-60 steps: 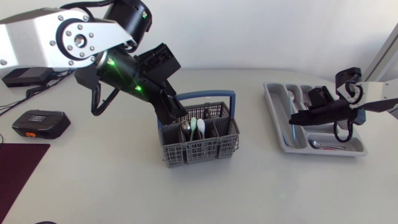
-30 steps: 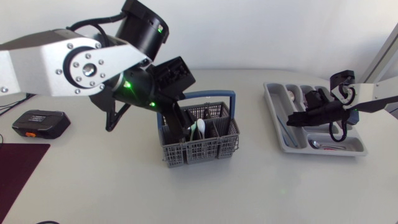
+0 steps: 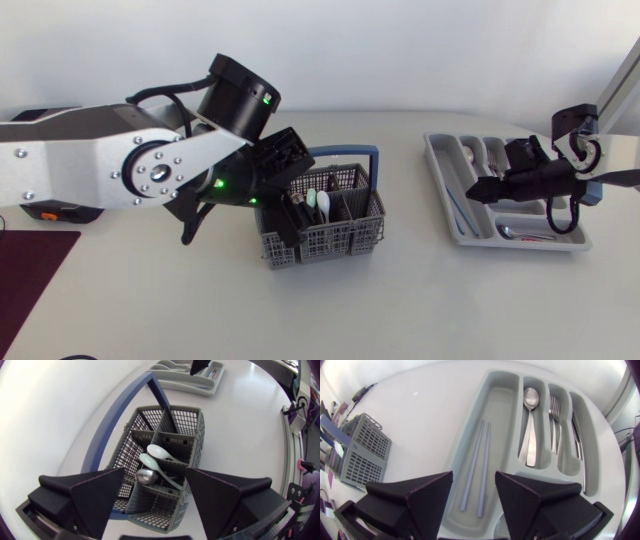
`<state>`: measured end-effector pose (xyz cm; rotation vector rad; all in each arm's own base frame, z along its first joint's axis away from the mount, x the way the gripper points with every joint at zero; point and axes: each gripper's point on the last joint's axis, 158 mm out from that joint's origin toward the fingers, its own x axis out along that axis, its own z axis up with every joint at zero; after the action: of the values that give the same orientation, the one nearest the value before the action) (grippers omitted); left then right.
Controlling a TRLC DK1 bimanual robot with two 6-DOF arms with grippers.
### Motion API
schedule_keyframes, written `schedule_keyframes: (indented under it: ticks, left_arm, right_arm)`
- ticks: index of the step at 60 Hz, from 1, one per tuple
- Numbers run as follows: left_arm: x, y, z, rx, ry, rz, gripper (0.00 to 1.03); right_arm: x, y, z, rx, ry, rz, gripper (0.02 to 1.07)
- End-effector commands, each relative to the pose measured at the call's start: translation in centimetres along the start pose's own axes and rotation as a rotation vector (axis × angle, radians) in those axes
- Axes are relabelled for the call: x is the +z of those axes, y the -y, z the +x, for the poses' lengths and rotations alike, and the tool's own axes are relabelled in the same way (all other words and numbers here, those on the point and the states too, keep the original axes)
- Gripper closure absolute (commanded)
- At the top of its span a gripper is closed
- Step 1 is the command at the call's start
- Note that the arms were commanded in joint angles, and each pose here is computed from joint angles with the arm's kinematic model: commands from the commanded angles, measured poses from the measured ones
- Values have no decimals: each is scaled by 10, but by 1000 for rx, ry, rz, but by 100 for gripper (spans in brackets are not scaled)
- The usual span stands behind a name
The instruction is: Unload the cutlery basket into the drawer organizer.
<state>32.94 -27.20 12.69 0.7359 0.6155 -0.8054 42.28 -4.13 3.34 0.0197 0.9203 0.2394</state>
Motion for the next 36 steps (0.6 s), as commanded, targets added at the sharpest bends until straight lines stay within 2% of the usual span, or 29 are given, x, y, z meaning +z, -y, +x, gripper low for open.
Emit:
schedule_keyframes:
  ticks: [1,12,21,36]
  left_arm:
    - [-1,6,2,11,7,-26,18]
    - [-7,21,15,38,-12,-4,18]
    - [-15,21,15,43,-23,-7,18]
    - [-27,5,-4,83,-8,-34,18]
  right_arm:
    - [-9,-10,-5,12,-3,-12,40]
    - [-7,-25,-20,34,26,-31,40]
    - [-3,-60,-32,94,59,-99,40]
    - [-6,-123,-42,184,61,-218,40]
